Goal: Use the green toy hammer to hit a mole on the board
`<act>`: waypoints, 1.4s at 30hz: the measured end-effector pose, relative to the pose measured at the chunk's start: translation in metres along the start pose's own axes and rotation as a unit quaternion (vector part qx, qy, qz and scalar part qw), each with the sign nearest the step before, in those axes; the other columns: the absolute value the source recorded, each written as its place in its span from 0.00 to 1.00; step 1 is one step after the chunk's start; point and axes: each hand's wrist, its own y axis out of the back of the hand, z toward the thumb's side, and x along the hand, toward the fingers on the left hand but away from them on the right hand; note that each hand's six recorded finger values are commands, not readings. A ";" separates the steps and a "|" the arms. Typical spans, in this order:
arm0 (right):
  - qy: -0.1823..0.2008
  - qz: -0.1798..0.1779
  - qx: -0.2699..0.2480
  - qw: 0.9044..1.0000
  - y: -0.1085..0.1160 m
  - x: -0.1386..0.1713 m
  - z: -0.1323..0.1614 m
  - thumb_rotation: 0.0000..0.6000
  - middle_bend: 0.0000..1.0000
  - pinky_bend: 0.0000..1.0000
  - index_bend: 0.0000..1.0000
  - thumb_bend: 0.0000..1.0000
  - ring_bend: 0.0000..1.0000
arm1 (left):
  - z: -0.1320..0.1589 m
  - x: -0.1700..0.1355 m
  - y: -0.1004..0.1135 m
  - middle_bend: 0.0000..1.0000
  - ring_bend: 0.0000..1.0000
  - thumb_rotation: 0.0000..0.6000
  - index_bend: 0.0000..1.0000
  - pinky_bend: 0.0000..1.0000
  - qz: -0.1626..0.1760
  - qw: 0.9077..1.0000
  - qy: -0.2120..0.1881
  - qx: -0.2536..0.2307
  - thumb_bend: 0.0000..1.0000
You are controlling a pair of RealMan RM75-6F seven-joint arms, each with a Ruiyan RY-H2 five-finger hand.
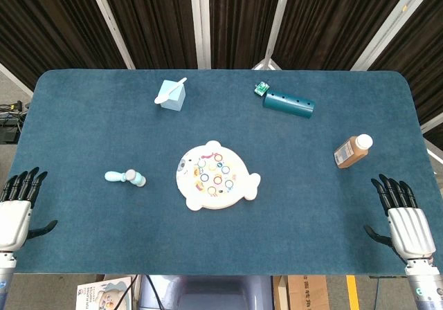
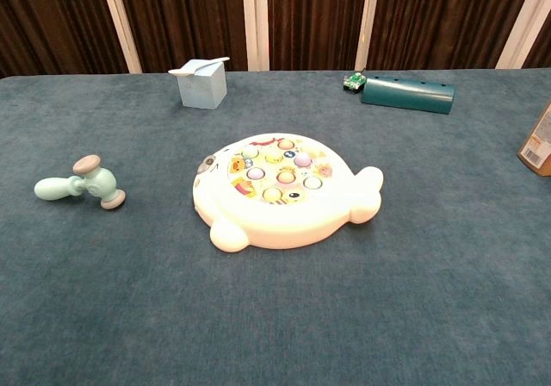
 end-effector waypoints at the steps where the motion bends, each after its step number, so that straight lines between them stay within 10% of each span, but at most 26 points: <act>1: 0.000 0.000 0.000 1.000 0.000 0.000 0.000 1.00 0.00 0.00 0.00 0.19 0.00 | 0.000 0.000 0.000 0.00 0.00 1.00 0.00 0.00 -0.001 1.000 0.000 0.001 0.00; 17: -0.006 -0.002 -0.004 1.000 0.002 0.001 -0.001 1.00 0.00 0.00 0.00 0.19 0.00 | 0.011 0.014 -0.005 0.00 0.00 1.00 0.01 0.01 -0.020 1.000 -0.017 0.006 0.02; 27: -0.006 0.003 -0.015 1.000 0.000 -0.001 -0.001 1.00 0.00 0.00 0.00 0.19 0.00 | 0.039 0.066 -0.006 0.17 0.06 1.00 0.31 0.15 -0.056 0.998 -0.029 0.010 0.13; 42: -0.015 0.005 -0.030 0.999 0.001 -0.003 -0.003 1.00 0.00 0.00 0.00 0.19 0.00 | 0.102 0.141 -0.036 0.21 0.06 1.00 0.43 0.15 -0.137 0.989 -0.030 0.038 0.35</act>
